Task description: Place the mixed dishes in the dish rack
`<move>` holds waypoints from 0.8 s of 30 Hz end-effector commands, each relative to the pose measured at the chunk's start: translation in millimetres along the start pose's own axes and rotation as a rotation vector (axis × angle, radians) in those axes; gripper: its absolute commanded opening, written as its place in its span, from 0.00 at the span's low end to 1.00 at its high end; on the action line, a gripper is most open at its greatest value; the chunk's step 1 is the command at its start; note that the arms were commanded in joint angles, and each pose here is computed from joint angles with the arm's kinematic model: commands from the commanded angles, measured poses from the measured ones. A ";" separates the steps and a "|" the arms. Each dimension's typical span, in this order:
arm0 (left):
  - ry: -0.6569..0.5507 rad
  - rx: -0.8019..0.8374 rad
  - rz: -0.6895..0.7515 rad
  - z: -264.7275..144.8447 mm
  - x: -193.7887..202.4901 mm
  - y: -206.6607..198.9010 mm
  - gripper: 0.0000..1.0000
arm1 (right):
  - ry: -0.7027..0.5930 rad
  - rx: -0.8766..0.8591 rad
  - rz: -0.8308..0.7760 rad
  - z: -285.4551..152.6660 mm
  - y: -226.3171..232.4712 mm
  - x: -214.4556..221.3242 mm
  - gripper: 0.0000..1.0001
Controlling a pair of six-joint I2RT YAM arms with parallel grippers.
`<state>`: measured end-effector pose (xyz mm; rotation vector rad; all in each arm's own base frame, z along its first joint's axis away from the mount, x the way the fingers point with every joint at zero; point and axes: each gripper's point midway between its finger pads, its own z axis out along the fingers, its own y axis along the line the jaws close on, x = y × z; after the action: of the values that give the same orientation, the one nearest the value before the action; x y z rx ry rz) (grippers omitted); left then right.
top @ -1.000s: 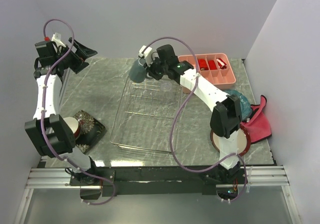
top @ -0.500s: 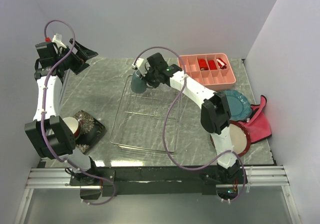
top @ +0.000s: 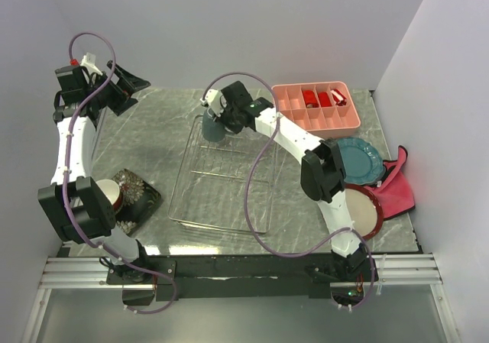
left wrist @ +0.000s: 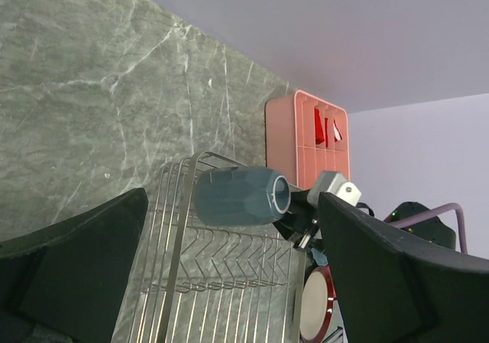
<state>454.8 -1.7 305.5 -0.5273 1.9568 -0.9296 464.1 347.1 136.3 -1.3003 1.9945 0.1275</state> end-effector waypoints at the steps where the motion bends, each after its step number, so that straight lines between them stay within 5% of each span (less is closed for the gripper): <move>1: -0.023 0.040 0.024 -4.2 -6.5 -11.9 0.99 | -0.097 0.064 -0.027 -15.1 -15.3 -37.6 0.00; 14: -0.019 0.037 0.012 -1.4 -5.7 -9.5 0.99 | 0.028 0.042 -0.060 10.8 4.3 -6.8 0.01; 19: -0.021 0.035 0.012 -2.0 -5.1 -9.0 1.00 | 0.053 0.057 -0.061 9.4 4.7 -5.0 0.45; 24: -0.020 0.044 0.010 -2.0 -5.6 -11.2 1.00 | 0.077 0.045 -0.055 -5.7 8.5 -0.8 0.65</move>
<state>455.0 -2.6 306.9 -0.5376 1.9523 -0.9429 460.3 345.3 109.4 -1.3749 2.0389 -0.0014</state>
